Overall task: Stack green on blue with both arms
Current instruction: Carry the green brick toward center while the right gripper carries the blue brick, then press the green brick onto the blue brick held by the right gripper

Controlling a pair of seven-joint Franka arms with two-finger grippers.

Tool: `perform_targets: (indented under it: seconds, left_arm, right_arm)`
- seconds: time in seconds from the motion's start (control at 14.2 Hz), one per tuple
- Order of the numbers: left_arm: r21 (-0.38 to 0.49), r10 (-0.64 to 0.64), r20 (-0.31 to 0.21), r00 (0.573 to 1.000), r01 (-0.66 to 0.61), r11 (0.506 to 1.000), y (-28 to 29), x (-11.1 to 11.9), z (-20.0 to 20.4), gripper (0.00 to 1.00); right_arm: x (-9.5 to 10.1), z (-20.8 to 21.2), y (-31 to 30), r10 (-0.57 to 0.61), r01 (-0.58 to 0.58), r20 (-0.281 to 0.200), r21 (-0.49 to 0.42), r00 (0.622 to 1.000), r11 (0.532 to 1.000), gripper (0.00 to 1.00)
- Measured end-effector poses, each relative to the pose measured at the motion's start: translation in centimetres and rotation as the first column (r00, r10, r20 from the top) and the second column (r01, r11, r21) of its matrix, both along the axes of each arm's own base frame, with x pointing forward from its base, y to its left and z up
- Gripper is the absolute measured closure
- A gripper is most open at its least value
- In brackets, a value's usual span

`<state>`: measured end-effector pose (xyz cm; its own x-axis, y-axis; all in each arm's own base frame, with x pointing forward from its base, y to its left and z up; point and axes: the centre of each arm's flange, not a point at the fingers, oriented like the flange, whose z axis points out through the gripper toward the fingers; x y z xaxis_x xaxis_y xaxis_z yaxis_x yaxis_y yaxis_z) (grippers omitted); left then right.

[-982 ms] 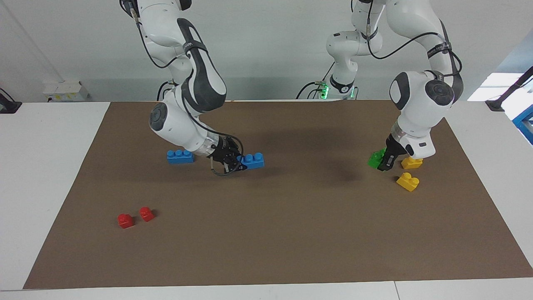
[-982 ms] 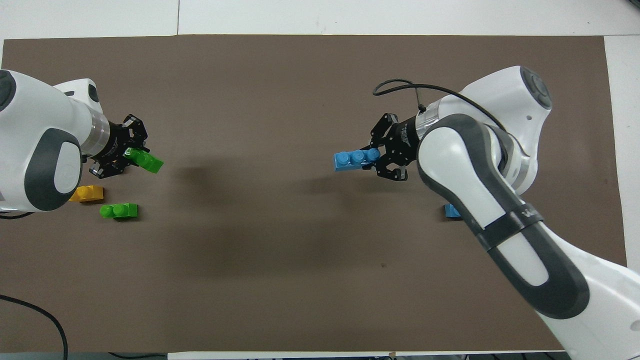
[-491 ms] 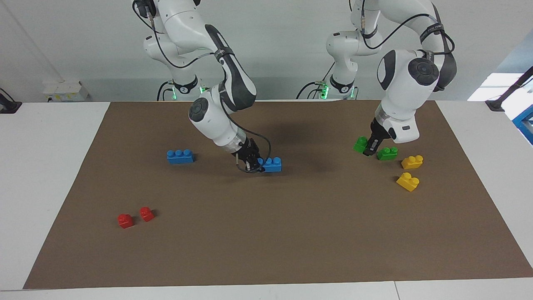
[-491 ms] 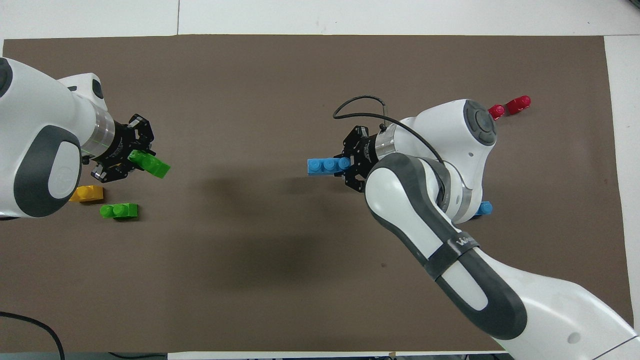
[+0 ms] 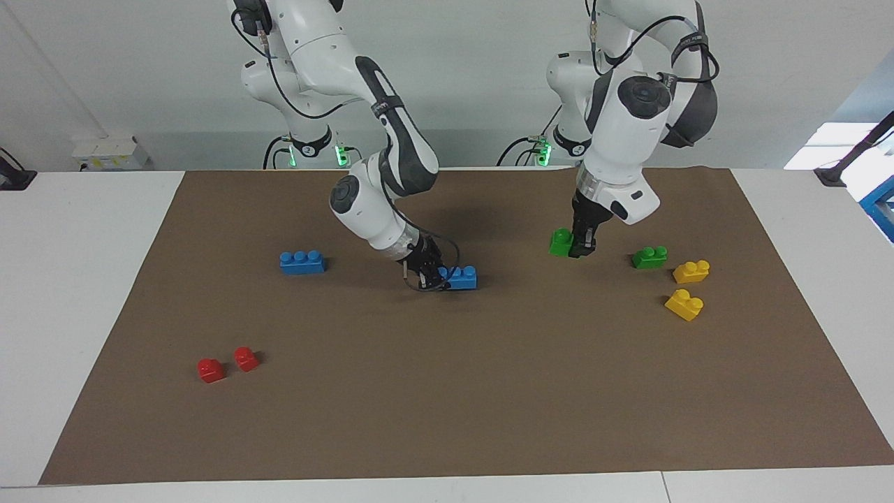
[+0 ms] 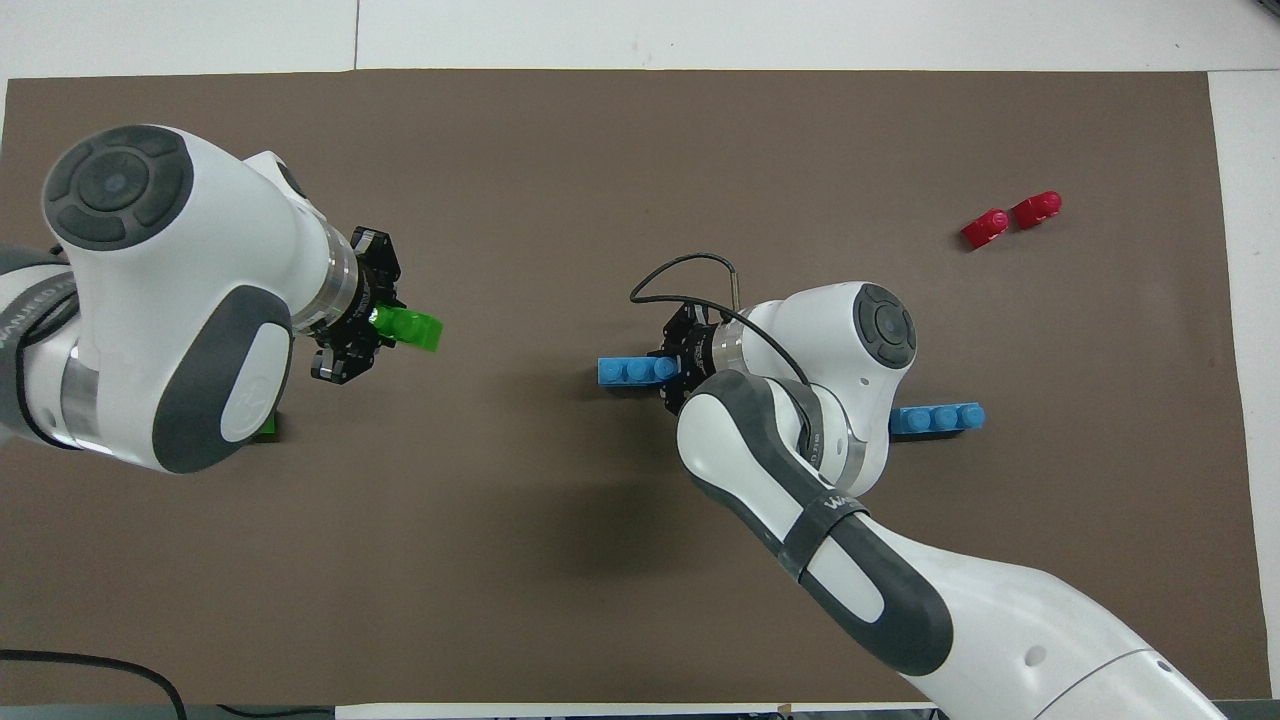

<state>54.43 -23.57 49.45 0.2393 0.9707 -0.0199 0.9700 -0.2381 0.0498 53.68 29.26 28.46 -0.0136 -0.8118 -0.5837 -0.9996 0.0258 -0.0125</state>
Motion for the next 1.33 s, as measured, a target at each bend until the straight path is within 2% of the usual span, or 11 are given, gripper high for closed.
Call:
perform_targets:
  seconds: [0.21,0.49,0.7,1.33]
  left_arm:
    - [-0.036,0.119,0.036,0.992,-0.118,0.992,-2.9,-0.7,0.0,0.66]
    - [-0.057,0.158,0.034,0.987,-0.156,0.986,-7.7,-3.0,-2.0,0.66]
    - [0.006,0.161,0.054,0.985,-0.162,0.987,-11.3,-4.4,-5.2,0.66]
    - [0.059,0.126,0.048,0.991,-0.128,0.990,-15.1,-6.0,-10.9,0.66]
  right_arm:
    - [-0.2,-0.5,-0.4,-0.011,0.011,0.016,0.031,1.000,0.999,0.66]
    - [-0.8,-1.1,0.2,-0.009,0.009,0.024,0.014,1.000,1.000,0.66]
    - [-1.3,-1.5,1.1,-0.008,0.008,0.044,-0.002,0.999,1.000,0.66]
    - [-1.7,-1.4,1.5,-0.004,0.005,0.067,-0.016,0.998,1.000,0.66]
